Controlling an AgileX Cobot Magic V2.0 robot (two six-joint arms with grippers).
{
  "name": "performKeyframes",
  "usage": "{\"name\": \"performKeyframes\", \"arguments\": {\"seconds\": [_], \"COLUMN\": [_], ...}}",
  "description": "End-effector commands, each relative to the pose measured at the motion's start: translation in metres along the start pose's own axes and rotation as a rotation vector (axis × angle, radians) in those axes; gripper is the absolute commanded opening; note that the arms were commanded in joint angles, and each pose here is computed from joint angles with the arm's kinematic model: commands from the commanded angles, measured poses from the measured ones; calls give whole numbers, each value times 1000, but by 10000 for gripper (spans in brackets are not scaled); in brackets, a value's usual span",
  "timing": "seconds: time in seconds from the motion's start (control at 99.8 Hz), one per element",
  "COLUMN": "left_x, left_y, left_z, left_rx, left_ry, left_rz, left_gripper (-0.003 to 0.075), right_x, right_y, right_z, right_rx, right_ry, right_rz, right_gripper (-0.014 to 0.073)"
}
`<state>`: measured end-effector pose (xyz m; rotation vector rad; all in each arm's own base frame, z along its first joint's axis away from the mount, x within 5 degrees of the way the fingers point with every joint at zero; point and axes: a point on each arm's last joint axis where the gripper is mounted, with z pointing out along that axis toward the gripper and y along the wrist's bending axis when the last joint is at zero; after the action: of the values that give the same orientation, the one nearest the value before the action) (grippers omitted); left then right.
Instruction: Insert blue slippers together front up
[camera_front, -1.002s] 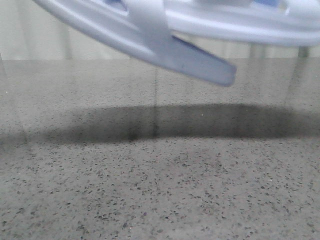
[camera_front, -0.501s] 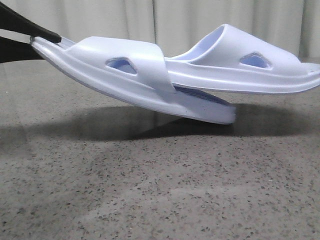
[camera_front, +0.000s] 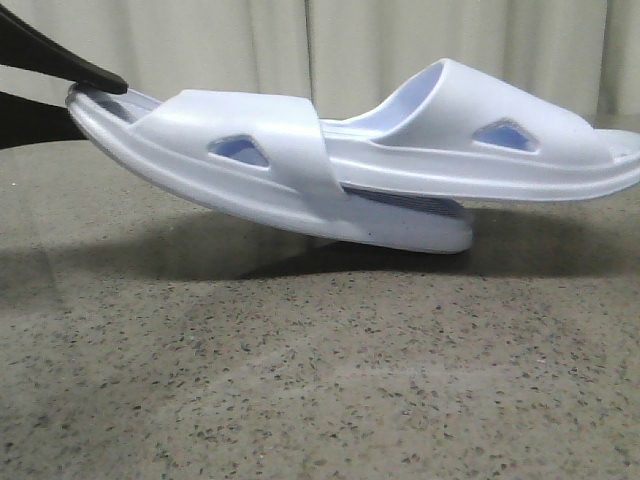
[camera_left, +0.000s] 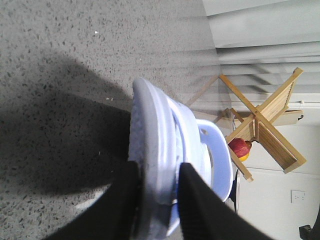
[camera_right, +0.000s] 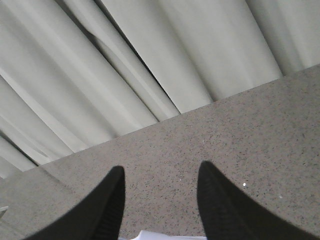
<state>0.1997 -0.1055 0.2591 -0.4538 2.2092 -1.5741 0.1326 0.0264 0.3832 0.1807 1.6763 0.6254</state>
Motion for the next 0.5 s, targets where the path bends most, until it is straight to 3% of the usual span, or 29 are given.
{"name": "performKeyframes", "arguments": {"seconds": [0.0, 0.08, 0.15, 0.491], "left_x": [-2, -3, -4, -17], "left_y": [-18, -18, -16, 0], "left_z": [-2, -2, -2, -3], "left_rx": [90, 85, 68, -127], "left_ry": [-3, -10, -22, -155], "left_rz": [6, 6, 12, 138], "left_gripper": [309, 405, 442, 445], "right_x": [-13, -13, -13, -13], "right_y": [4, 4, 4, 4], "right_z": [-3, -3, -3, -3], "right_rx": [6, 7, 7, 7], "right_ry": [-79, -81, -83, -83], "right_rz": [-19, -19, -19, -19], "right_gripper": [281, 281, 281, 281]}}
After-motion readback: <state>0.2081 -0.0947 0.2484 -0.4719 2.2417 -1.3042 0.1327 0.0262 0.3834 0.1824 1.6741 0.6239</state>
